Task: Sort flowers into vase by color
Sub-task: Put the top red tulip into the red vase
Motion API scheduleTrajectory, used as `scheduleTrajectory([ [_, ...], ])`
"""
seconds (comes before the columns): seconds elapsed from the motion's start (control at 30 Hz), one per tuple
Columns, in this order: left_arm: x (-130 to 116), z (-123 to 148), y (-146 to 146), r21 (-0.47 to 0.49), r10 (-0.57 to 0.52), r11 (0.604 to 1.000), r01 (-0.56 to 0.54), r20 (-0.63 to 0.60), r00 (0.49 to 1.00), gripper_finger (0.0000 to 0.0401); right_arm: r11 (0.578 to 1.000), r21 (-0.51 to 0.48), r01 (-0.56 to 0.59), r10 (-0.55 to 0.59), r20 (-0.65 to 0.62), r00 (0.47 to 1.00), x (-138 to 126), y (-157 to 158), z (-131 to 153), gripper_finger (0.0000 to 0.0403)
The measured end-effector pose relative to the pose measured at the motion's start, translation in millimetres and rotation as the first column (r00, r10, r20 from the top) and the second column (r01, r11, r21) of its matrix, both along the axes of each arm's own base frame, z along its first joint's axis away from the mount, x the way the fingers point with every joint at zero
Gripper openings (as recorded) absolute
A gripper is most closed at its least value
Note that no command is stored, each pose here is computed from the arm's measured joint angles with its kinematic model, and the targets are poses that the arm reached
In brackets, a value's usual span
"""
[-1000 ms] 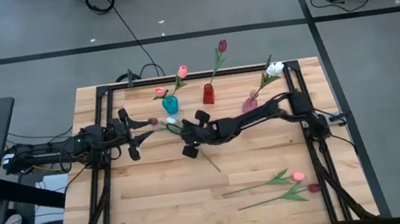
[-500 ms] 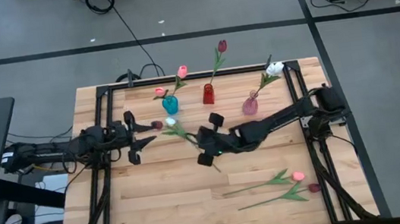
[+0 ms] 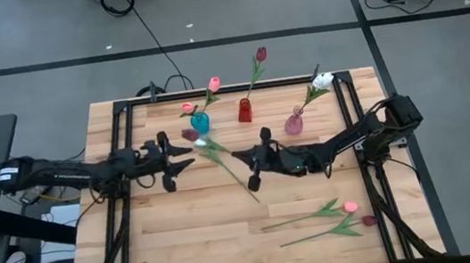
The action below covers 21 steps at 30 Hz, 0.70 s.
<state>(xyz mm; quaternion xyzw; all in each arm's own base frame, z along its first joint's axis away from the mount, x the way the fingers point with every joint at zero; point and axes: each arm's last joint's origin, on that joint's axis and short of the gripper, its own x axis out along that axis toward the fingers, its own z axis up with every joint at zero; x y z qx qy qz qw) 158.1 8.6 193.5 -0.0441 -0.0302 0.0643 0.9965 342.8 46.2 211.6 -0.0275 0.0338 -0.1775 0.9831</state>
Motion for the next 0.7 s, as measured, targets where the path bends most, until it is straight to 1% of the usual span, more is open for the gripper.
scheduleTrajectory([
  [0.1,13.4,5.0,0.4,0.0,-0.006,1.0,0.006,0.008,1.0,0.0167,0.997,-0.017,-0.081,0.082,0.032,0.996,1.9,0.4,1.9,0.0011],
  [0.17,23.3,7.7,-0.1,0.0,-0.034,0.999,0.034,0.02,0.999,0.0167,0.994,-0.03,-0.101,0.102,0.029,0.994,2.9,0.5,1.2,0.0011],
  [0.3,45.9,16.2,-3.2,-0.005,-0.115,0.993,0.115,0.048,0.992,0.0167,0.993,-0.048,-0.107,0.109,0.062,0.992,3.4,0.6,4.2,0.0011],
  [0.37,56.1,17.8,-6.5,0.004,-0.135,0.991,0.135,0.039,0.99,0.0167,0.992,-0.06,-0.108,0.112,0.068,0.991,3.4,1.3,5.2,0.0011],
  [0.5,75.3,18.6,-12.6,0.037,-0.156,0.987,0.156,0.005,0.988,0.0167,0.99,-0.082,-0.114,0.122,0.097,0.988,2.9,4.0,8.8,0.0011],
  [0.57,83.5,20.7,-14.4,0.05,-0.161,0.986,0.161,0.0,0.987,0.0167,0.99,-0.083,-0.116,0.124,0.092,0.988,2.9,4.5,8.4,0.0011],
  [0.7,91.3,27.2,-15.0,0.065,-0.16,0.985,0.159,0.015,0.987,0.0167,0.988,-0.082,-0.128,0.133,0.068,0.989,2.6,8.2,5.8,0.0011],
])
